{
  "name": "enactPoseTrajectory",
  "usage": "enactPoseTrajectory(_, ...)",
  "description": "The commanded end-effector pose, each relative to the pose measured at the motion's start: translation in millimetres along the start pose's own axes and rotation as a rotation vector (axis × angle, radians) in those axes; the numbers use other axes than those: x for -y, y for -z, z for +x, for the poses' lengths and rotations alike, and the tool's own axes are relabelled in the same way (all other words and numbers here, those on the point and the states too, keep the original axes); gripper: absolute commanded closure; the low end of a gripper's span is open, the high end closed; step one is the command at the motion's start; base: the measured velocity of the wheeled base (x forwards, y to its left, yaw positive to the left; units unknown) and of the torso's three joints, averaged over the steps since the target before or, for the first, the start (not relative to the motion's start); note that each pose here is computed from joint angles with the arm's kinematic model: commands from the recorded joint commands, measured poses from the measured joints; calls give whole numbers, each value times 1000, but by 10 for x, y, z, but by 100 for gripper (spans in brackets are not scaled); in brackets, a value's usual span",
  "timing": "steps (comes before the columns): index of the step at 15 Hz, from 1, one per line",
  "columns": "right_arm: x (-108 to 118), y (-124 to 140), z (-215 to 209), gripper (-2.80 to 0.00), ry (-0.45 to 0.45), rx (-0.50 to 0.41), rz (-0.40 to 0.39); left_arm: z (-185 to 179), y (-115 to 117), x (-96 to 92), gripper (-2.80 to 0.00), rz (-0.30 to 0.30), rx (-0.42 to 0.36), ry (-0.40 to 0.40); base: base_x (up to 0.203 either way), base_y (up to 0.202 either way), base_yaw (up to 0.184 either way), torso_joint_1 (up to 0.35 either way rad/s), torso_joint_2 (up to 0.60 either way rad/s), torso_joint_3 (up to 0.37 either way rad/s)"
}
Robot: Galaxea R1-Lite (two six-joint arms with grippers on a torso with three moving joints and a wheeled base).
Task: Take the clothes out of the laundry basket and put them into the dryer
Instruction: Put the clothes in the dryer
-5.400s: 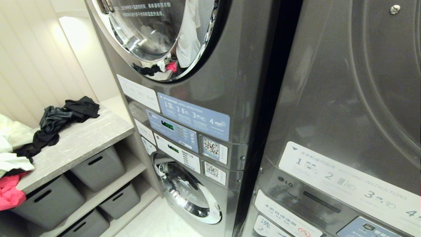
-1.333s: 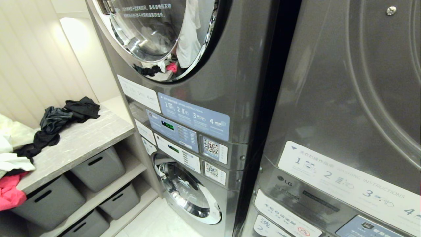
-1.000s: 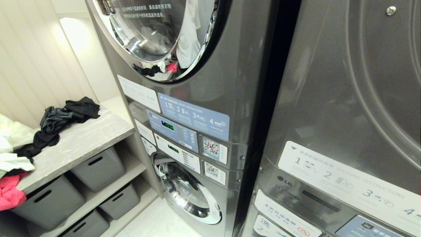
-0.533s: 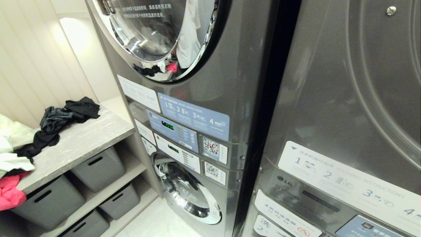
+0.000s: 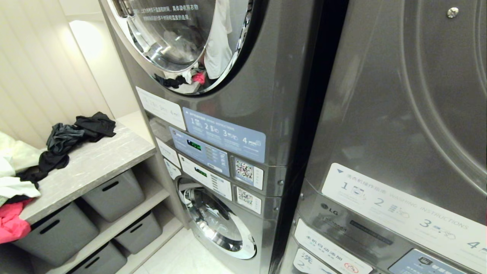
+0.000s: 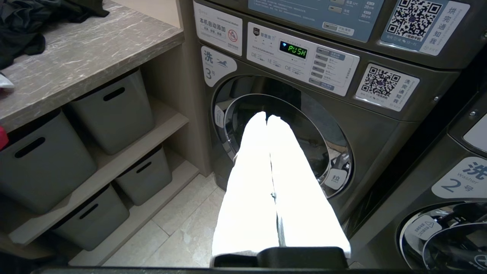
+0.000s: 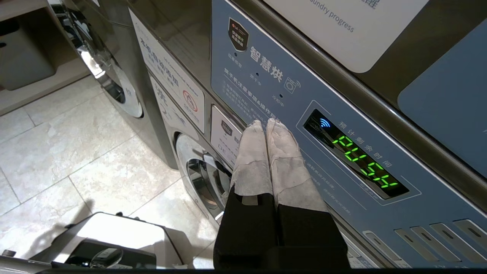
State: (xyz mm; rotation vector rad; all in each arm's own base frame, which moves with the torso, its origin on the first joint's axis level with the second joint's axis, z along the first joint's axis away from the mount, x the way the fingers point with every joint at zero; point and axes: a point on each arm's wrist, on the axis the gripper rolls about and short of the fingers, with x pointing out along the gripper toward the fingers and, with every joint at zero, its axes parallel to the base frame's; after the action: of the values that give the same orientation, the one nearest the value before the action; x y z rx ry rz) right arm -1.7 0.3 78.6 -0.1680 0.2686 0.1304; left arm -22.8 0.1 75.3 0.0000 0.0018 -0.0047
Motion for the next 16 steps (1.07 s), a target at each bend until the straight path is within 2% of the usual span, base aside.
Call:
enactPoseTrajectory(1, 0, 0, 0, 0, 4, -4, -3, 0, 0, 0, 0, 0, 0, 0, 0, 0, 0, 0, 0, 0)
enactPoseTrajectory(6, -1, 1, 3, 0, 43, -14, 30, 0, 0, 0, 0, 0, 0, 0, 0, 0, 0, 0, 0, 0)
enactPoseTrajectory(10, -18, 31, -81, 0, 119, 95, 46, 0, 0, 0, 0, -2, 0, 0, 0, 0, 0, 0, 0, 0)
enactPoseTrajectory(13, -41, 82, -185, 0, 131, 246, 32, 0, -2, 0, 0, 0, 2, 0, 0, 0, 0, 0, 0, 0)
enactPoseTrajectory(16, -40, 88, -191, 0, 126, 259, 84, 0, -2, 0, 0, -5, 2, 0, 0, 0, 0, 0, 0, 0)
